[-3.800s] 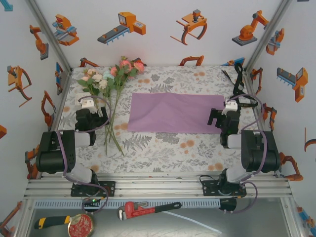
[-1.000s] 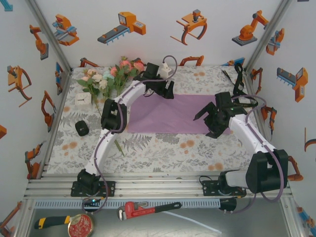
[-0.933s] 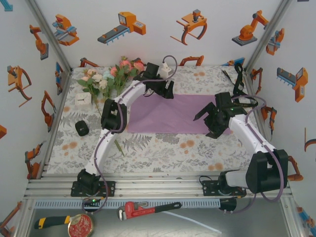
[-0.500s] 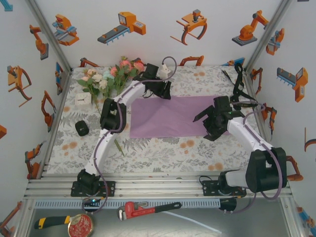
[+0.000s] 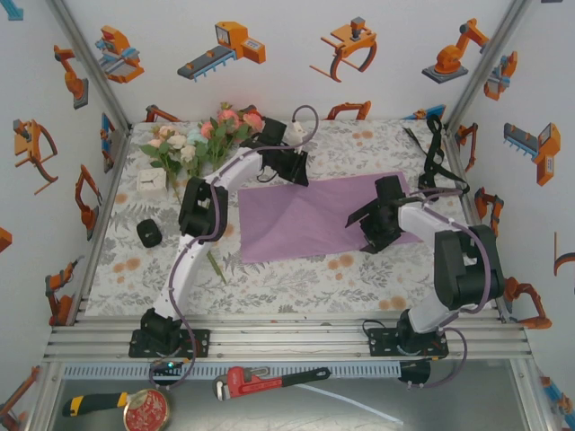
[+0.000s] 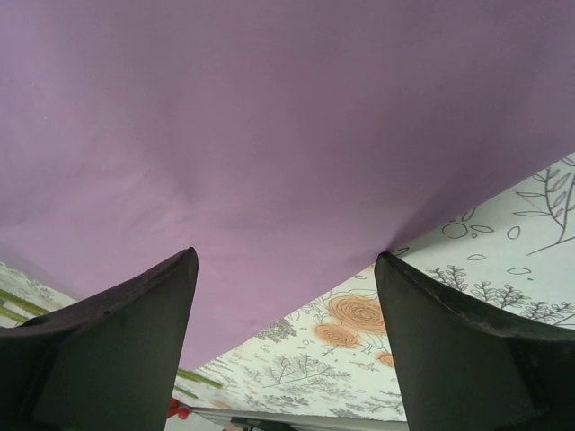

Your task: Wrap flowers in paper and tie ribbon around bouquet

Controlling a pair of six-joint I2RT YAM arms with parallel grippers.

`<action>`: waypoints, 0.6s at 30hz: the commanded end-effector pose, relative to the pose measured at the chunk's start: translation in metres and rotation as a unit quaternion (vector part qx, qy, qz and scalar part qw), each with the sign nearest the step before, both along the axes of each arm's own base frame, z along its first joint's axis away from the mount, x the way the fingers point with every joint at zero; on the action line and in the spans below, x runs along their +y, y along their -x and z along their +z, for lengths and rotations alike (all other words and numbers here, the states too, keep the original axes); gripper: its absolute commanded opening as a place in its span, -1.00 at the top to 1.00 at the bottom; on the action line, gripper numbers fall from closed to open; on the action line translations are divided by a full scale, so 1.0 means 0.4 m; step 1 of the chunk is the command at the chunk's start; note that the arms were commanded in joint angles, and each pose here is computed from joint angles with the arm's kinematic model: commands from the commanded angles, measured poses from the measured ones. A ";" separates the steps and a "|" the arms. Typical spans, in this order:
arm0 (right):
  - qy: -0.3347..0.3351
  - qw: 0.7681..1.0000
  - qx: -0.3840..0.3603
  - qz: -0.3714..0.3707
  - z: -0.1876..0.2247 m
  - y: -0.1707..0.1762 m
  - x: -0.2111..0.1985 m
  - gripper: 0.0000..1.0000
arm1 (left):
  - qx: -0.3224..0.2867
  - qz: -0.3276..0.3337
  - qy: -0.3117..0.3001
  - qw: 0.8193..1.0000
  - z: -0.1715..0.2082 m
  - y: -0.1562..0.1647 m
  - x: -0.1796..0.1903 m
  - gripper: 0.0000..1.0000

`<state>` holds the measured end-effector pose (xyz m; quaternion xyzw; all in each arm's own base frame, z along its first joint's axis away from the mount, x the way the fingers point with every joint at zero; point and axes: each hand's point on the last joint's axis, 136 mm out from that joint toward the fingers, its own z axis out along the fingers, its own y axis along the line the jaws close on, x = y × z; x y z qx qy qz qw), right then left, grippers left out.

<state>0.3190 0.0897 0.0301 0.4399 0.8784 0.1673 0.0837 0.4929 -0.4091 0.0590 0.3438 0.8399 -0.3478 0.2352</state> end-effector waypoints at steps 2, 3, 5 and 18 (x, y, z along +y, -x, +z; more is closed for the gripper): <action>0.018 1.000 -0.012 -0.001 -0.010 -0.031 -0.005 -0.42 | 0.025 -0.001 0.012 1.000 0.052 0.029 0.011 0.33; 0.020 1.000 -0.010 -0.001 -0.014 -0.029 -0.007 -0.42 | 0.026 -0.001 0.015 1.000 0.057 0.029 0.009 0.36; 0.024 1.000 -0.008 0.003 -0.020 -0.031 -0.009 -0.41 | 0.029 0.004 0.023 0.999 0.071 0.026 0.010 0.46; 0.027 0.999 -0.020 0.037 0.008 -0.064 0.004 -0.39 | 0.019 0.034 0.044 0.998 0.189 0.001 0.063 0.66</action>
